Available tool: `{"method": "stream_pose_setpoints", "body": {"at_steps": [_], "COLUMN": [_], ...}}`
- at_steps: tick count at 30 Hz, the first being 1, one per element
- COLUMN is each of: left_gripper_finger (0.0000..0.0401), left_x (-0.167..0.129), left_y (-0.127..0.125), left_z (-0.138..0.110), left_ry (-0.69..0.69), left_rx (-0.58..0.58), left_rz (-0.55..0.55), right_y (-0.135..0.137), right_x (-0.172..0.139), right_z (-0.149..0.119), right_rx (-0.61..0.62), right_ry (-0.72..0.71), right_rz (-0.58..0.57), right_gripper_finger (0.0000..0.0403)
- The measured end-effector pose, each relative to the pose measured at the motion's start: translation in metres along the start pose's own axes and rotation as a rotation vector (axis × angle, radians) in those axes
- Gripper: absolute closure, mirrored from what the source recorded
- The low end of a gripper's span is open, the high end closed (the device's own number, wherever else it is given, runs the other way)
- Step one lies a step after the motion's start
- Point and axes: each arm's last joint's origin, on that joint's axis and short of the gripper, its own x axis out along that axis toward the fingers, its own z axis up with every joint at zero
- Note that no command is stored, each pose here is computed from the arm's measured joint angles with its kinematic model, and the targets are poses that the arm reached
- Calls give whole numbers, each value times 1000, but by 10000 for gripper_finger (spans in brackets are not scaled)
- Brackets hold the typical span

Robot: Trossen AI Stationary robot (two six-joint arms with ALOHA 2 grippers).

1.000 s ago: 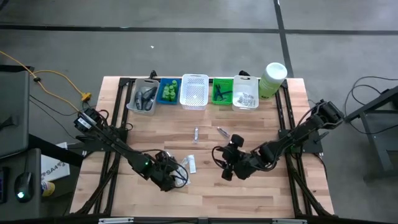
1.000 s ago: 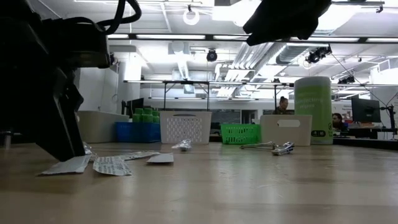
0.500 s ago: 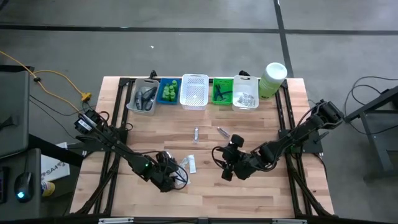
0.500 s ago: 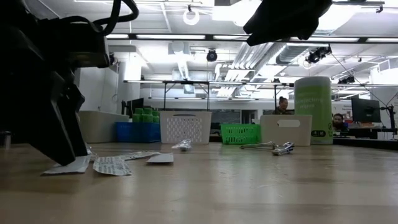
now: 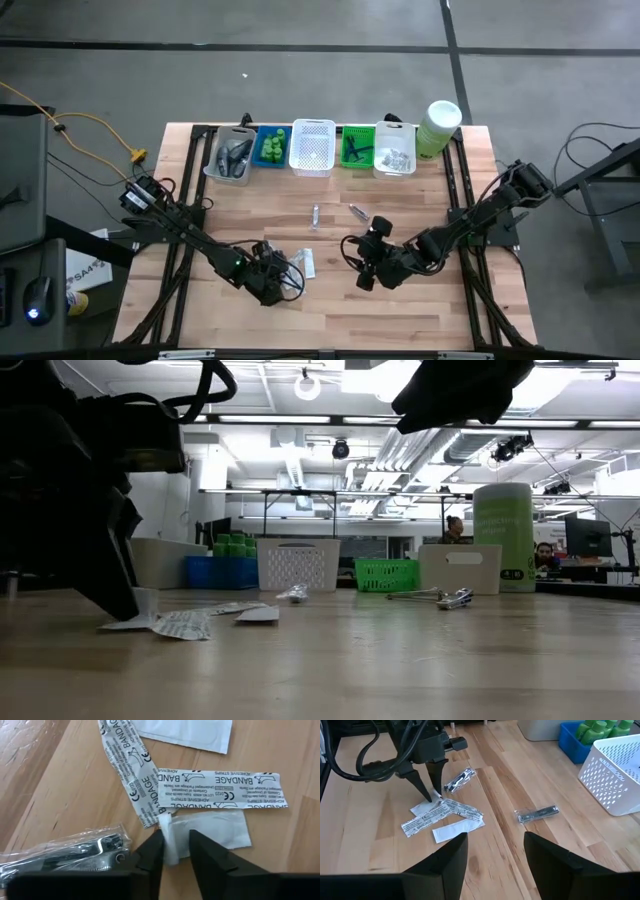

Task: Pick & Place Travel size toiletries
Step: Put the bandage into the right white bin

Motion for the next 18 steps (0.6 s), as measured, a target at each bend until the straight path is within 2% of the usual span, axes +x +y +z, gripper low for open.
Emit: {"method": "stream_pose_setpoints", "body": {"at_steps": [7, 14, 18], "left_gripper_finger": [390, 397, 397], "left_x": [-8, -24, -35], "left_y": [-1, 1, 2], "left_z": [3, 7, 12], "left_ry": [-2, 20, -24], "left_rx": [19, 40, 55], "left_rz": [-37, -87, -111], "right_y": [0, 1, -1], "right_x": [0, 0, 5], "right_z": [0, -2, -16], "right_rx": [0, 22, 38], "right_ry": [5, 14, -4], "right_rz": [3, 18, 36], "right_gripper_finger": [215, 215, 215]}}
